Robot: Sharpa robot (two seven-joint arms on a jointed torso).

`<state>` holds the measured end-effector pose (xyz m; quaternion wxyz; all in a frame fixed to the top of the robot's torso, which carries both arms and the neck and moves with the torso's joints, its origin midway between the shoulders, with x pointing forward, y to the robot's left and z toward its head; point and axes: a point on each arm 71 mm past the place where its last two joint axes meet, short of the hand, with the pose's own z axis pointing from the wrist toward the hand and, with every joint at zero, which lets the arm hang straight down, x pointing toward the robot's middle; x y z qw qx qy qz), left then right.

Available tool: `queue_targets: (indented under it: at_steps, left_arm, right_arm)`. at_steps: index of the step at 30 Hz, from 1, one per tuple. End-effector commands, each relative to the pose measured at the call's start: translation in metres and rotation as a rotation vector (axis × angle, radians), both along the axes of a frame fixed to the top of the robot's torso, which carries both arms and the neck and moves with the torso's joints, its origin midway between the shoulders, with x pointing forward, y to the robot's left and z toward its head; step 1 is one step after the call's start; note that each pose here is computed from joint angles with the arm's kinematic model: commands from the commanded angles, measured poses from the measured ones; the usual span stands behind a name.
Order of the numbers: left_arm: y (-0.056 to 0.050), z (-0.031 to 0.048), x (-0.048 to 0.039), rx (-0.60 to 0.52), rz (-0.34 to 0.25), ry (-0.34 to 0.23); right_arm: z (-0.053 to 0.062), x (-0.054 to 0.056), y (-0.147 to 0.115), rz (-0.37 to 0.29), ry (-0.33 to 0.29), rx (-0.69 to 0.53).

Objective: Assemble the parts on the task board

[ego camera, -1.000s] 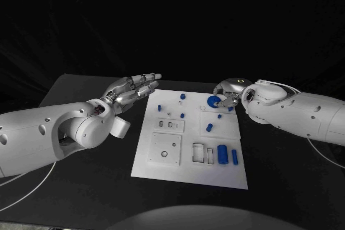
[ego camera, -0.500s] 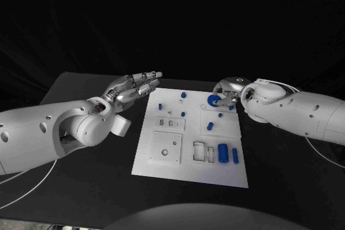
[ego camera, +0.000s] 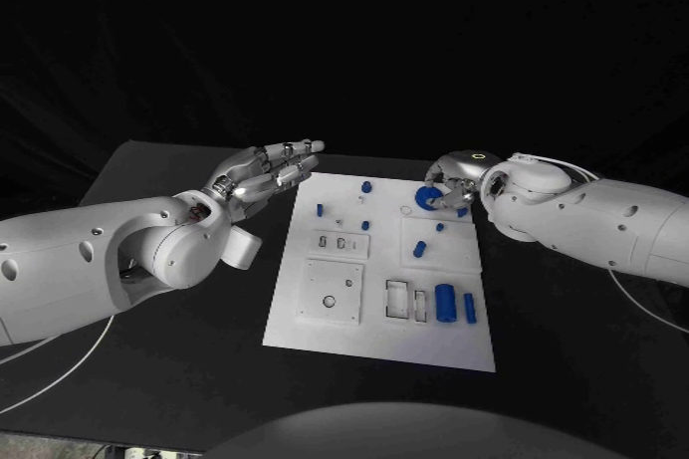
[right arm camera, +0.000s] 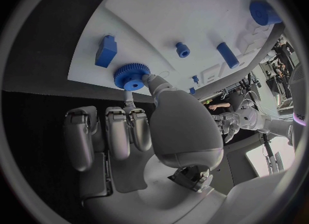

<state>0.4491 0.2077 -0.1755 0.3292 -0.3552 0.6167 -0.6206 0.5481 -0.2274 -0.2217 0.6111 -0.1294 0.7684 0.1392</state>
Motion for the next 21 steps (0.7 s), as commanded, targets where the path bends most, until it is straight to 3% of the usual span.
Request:
queue_targets:
  at_steps: [1, 6, 16, 21]
  left_arm:
    - [-0.002, 0.0012, -0.0009, -0.008, -0.022, -0.006]
    - [-0.001, 0.0011, -0.0011, -0.008, -0.019, -0.005]
    - [0.000, 0.0009, -0.0010, -0.005, -0.018, -0.003]
    - [-0.002, 0.0006, -0.0007, -0.005, -0.021, -0.002]
  right_arm:
    - [-0.008, -0.004, -0.002, 0.006, 0.039, -0.017]
    - [-0.001, -0.005, -0.001, 0.011, 0.016, 0.013]
    - [0.029, -0.009, 0.014, 0.055, -0.029, 0.053]
    - [0.035, -0.010, 0.029, 0.088, -0.025, 0.057]
